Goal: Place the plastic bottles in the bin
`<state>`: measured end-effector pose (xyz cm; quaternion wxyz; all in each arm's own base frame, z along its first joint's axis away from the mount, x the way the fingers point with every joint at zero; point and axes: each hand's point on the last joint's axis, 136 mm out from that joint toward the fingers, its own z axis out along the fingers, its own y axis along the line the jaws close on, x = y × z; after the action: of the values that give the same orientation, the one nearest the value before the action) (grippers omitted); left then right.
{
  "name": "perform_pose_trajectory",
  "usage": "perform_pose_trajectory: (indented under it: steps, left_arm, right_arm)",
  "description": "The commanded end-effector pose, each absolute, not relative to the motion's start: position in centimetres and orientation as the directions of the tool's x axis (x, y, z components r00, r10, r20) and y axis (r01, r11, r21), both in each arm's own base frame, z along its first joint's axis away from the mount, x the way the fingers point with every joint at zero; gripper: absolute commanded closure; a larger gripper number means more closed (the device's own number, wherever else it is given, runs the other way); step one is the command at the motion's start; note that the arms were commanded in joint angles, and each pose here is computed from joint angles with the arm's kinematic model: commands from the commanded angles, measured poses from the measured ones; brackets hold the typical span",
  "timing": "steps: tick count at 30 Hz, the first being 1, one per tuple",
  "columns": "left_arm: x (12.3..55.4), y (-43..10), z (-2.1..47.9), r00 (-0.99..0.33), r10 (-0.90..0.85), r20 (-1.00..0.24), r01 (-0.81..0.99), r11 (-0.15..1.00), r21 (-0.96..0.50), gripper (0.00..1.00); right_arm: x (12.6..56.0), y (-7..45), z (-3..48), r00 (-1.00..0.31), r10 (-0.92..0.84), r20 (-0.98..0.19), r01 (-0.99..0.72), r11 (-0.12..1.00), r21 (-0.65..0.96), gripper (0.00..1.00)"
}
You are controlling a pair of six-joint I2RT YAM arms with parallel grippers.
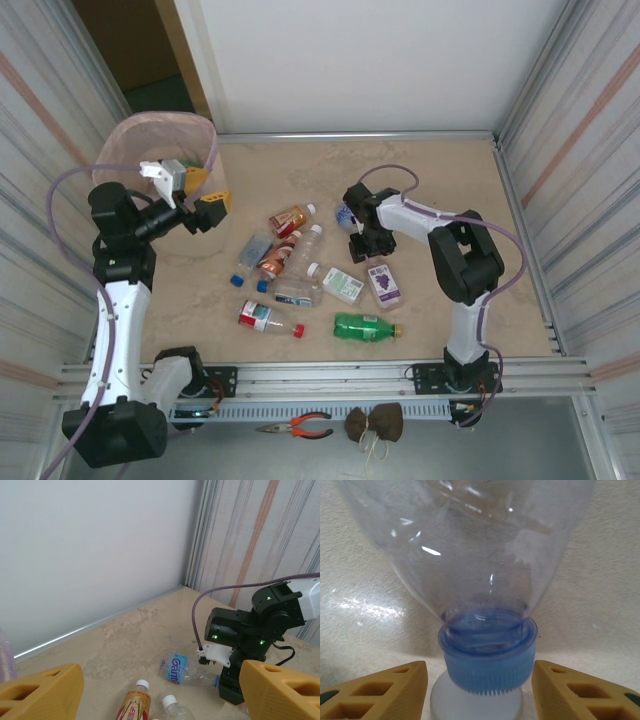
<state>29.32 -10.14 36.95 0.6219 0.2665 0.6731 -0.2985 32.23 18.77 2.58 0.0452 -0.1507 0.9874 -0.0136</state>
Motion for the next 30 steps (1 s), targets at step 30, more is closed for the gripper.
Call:
perform_pose_trajectory:
  steps: [30]
  left_arm:
    - [28.7,-10.7,38.1,-0.039,-0.007,-0.999,0.748,0.663,-0.033,0.18]
  right_arm:
    - [30.4,16.7,8.9,-0.932,-0.313,-0.182,-0.295,0.948,-0.118,0.61]
